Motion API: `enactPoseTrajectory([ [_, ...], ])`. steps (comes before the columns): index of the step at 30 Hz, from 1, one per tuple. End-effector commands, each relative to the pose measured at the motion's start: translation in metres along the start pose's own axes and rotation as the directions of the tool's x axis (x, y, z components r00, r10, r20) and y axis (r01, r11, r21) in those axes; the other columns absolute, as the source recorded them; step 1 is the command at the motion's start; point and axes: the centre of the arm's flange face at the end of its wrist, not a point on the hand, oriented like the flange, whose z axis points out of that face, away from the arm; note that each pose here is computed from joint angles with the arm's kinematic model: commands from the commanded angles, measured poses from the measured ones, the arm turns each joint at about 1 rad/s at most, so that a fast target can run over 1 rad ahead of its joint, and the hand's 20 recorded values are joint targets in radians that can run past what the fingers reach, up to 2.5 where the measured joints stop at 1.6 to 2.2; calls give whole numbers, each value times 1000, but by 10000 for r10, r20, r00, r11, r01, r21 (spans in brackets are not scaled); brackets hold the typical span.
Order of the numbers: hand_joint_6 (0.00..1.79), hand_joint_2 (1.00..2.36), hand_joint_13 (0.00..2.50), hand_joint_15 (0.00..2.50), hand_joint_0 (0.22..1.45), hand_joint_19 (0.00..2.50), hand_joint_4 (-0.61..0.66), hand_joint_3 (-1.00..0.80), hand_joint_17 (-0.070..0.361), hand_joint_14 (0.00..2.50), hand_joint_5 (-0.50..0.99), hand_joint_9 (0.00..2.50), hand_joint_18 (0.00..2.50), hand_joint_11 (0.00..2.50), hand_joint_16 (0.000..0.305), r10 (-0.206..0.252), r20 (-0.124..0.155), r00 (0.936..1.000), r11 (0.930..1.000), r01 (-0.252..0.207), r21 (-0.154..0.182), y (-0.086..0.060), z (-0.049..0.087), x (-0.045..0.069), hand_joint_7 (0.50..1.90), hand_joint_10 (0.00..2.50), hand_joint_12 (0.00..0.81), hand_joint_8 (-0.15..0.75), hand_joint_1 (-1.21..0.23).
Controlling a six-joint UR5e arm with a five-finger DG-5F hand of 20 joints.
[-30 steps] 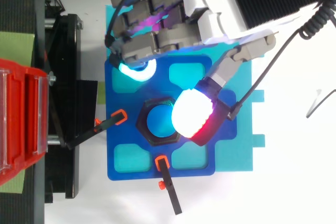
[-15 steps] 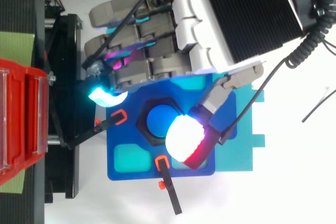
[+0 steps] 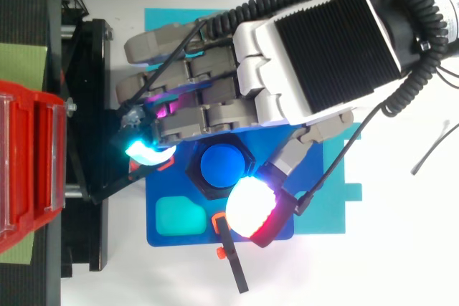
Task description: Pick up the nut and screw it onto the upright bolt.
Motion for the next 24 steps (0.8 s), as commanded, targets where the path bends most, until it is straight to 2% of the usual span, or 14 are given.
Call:
enactPoseTrajectory([
  [1, 504, 1000, 417, 0, 515, 0, 272, -500, 72, 0, -57, 786, 150, 0, 32, -14, -54, 10000, 10000, 14, 9, 1, -1, 2, 952, 0, 286, 234, -116],
  [8, 505, 1000, 457, 0, 521, 0, 221, -500, 72, 0, -33, 820, 194, 0, 32, -11, -196, 9998, 10000, 12, 56, 1, -3, 4, 1159, 0, 287, 245, -125],
  [10, 505, 1000, 478, 0, 527, 0, 191, -500, 71, 0, -22, 850, 217, 0, 32, 14, -263, 9997, 10000, -12, 56, 2, -3, 5, 1280, 0, 282, 251, -139],
  [13, 505, 1000, 511, 0, 531, 0, 172, -500, 70, 0, -13, 883, 257, 0, 31, 4, -248, 9997, 10000, -2, 68, 1, -4, 4, 1366, 0, 278, 259, -149],
  [24, 500, 1000, 612, 0, 541, 15, 172, -500, 66, 0, 23, 979, 368, 0, 29, -17, -184, 9998, 10000, 19, 83, -3, -6, 2, 1507, 0, 258, 267, -186],
])
